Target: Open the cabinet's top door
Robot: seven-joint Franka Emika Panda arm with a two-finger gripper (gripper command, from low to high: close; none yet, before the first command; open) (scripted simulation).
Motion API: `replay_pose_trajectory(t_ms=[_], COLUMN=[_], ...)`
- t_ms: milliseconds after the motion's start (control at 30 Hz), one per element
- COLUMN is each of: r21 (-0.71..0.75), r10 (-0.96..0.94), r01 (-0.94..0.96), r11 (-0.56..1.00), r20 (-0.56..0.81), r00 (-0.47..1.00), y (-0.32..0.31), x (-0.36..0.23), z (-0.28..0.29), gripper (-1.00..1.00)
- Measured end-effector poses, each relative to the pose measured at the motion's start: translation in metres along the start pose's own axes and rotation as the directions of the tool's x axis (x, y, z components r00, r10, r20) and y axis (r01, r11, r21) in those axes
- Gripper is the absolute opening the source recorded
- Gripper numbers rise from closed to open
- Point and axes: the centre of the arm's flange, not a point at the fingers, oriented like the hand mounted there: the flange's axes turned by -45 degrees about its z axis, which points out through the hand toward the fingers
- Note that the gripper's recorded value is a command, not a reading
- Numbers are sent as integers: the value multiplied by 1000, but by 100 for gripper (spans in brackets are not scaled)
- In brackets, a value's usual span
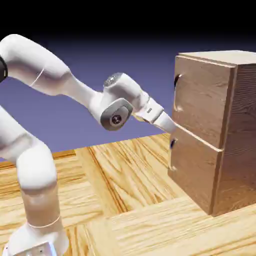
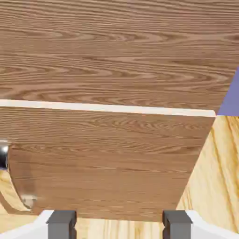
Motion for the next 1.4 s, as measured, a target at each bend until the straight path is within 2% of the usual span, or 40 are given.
replay_pose_trajectory(t_ms=[400,800,1100,1400], r21=[-25,-18,-11,-12], r10=[101,129,113,79], r01=[-110,-150,-140,-108], r11=[994,988,990,994], r20=[-222,-417,-529,-606], r00=[970,900,841,791], y=[5,-26,-68,-115], x=[55,80,85,80], z=[-72,-123,-130,-103], gripper=[0,0,0,0])
